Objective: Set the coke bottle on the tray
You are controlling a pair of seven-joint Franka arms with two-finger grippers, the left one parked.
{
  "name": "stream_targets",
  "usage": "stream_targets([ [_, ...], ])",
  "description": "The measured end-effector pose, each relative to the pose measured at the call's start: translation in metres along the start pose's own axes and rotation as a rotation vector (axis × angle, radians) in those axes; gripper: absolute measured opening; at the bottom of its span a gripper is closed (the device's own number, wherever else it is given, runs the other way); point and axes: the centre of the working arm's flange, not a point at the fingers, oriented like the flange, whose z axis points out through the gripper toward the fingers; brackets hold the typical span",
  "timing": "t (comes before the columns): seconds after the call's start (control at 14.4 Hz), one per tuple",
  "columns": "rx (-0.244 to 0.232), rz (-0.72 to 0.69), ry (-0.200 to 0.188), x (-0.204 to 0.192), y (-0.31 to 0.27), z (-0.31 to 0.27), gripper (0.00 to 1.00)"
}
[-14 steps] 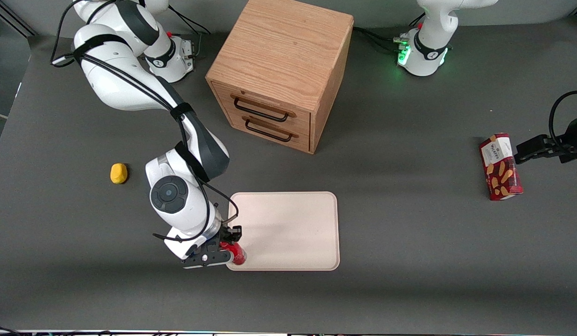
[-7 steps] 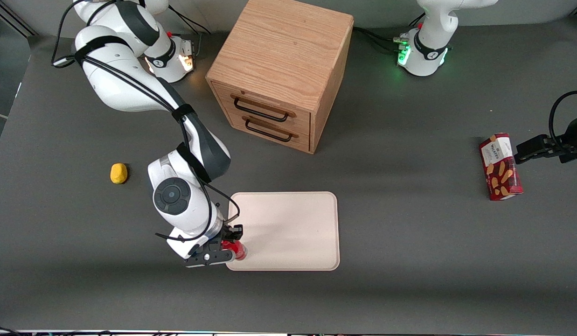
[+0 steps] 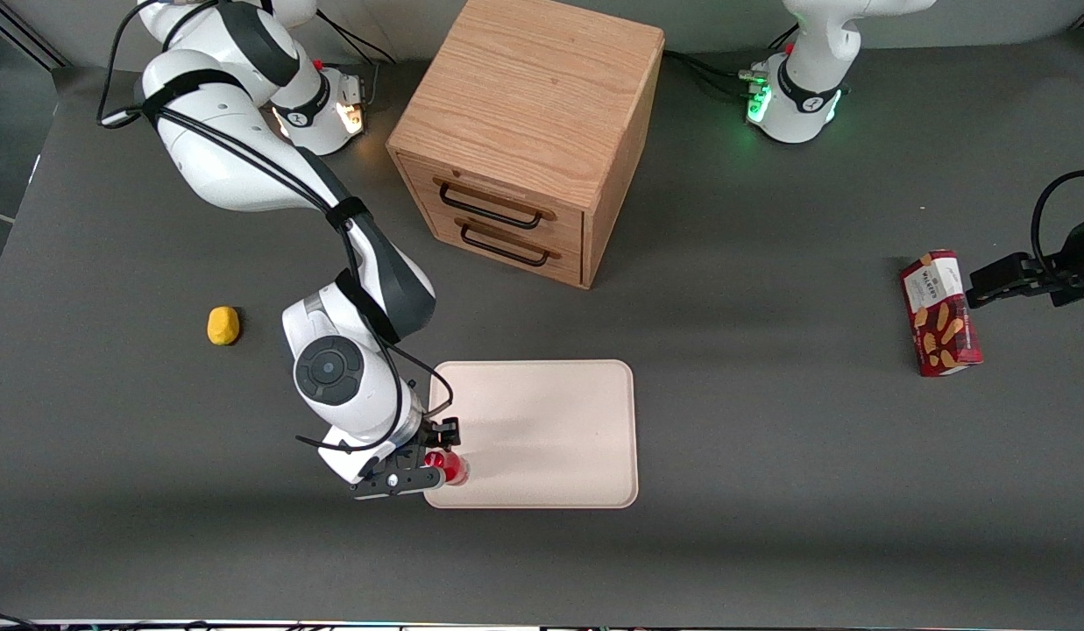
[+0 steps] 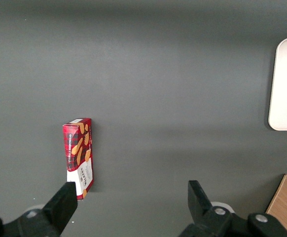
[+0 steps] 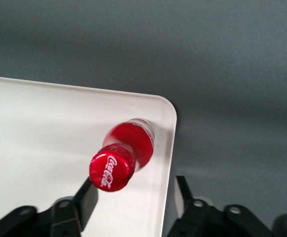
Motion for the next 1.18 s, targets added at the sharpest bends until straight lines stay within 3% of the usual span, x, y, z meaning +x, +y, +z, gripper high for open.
stream_targets([
  [0.14, 0.0, 0.007, 0.0, 0.0, 0.0, 0.0, 0.96],
  [0.21, 0.0, 0.009, 0.0, 0.0, 0.0, 0.0, 1.0],
  [0.49, -0.003, 0.023, 0.008, 0.002, 0.004, -0.014, 1.0],
  [0.62, -0.012, 0.042, -0.014, -0.001, 0.012, -0.048, 1.0],
  [0.9, 0.019, 0.137, -0.069, -0.027, 0.056, -0.151, 1.0],
  [1.18, -0.039, 0.259, -0.112, -0.087, 0.133, -0.227, 1.0],
])
